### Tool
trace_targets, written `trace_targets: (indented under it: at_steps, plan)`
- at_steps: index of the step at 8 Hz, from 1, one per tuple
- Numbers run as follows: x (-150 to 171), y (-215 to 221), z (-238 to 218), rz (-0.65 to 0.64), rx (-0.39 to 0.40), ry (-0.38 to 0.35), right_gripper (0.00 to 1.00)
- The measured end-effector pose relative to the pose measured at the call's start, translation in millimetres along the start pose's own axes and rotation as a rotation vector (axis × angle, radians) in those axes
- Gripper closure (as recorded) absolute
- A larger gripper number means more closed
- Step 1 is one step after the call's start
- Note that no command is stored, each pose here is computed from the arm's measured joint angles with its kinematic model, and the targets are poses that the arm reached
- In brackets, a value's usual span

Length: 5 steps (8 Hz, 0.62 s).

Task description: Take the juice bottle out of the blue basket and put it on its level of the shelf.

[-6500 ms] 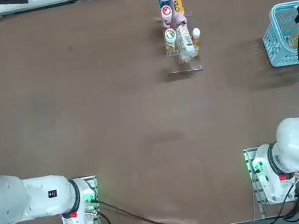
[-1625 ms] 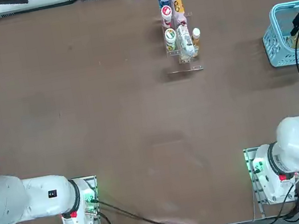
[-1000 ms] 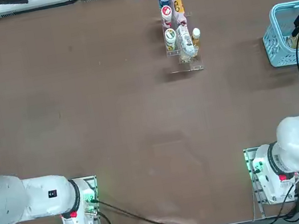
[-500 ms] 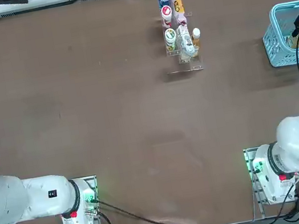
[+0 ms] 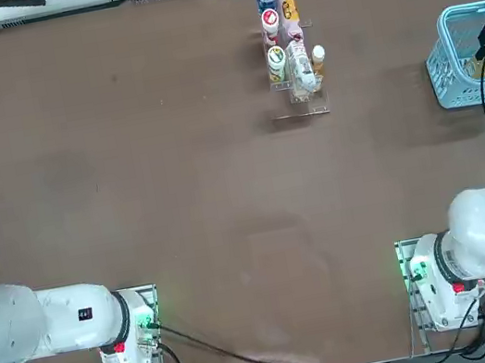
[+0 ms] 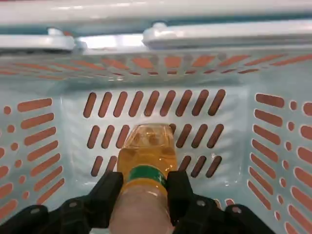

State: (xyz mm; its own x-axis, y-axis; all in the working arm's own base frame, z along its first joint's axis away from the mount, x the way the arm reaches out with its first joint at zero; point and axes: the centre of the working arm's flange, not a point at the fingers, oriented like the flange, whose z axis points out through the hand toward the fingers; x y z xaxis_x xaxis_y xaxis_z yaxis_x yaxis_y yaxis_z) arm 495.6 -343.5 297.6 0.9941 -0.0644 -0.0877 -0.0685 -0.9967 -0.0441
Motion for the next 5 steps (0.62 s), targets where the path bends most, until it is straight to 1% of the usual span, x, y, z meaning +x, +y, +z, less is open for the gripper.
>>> trace_targets:
  at_steps: [2,3,5]
  plan:
    - [1,-2,-11,-0.034,-0.003,0.01,0.46]
    - [1,-5,-24,-0.055,-0.002,0.013,0.46]
    - [3,-16,-76,-0.086,0.01,0.011,0.46]
